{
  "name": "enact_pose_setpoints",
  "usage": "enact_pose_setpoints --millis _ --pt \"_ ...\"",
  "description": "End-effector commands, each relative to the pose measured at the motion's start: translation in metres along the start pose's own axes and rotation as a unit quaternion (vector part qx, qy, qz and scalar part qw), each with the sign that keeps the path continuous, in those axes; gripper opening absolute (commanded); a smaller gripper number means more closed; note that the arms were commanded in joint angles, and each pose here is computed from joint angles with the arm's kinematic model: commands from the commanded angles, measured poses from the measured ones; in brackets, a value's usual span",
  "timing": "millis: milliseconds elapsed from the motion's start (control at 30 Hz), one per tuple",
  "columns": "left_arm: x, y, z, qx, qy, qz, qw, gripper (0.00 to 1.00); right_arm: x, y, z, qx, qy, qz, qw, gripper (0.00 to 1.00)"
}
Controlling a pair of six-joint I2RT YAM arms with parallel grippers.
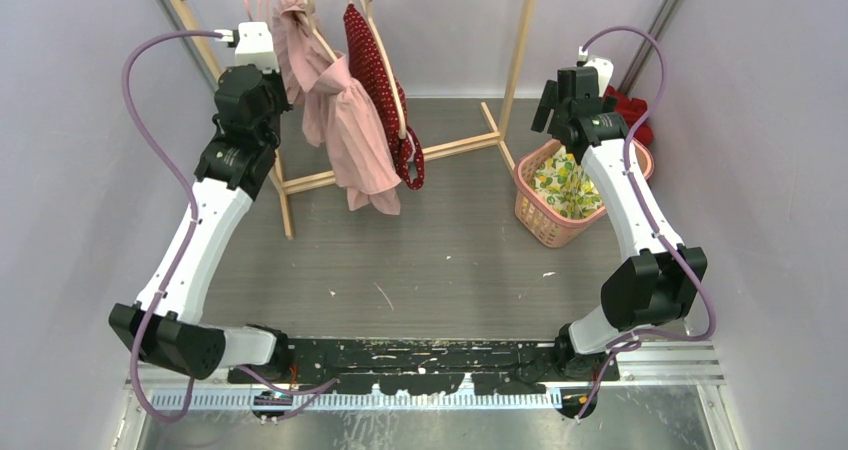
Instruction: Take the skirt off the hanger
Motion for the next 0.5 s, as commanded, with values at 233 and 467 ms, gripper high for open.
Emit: enact_pose_setpoints --millis 233,467 --pt "0.013 0.021 -0.032 -0.061 -0.063 -0.025 0.996 0.0 0.005 -0.011 -0.017 -0.031 0.006 -0.022 0.999 0.9" --pt "0.021 0.036 -0.015 -0.045 -0.089 -0.038 0.994 0.0 0.007 -0.009 -0.013 -0.023 0.003 -0.027 0.999 0.89"
Point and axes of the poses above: each gripper's point midway between its finger pads, its own y axis out along the fingers, its own x axis along the line the jaws close on, z = x × y, the point moved 3 cm from there along -y, back along the fingers, and after that the axes turned 5 degrees about y, right-handed, at the moved point
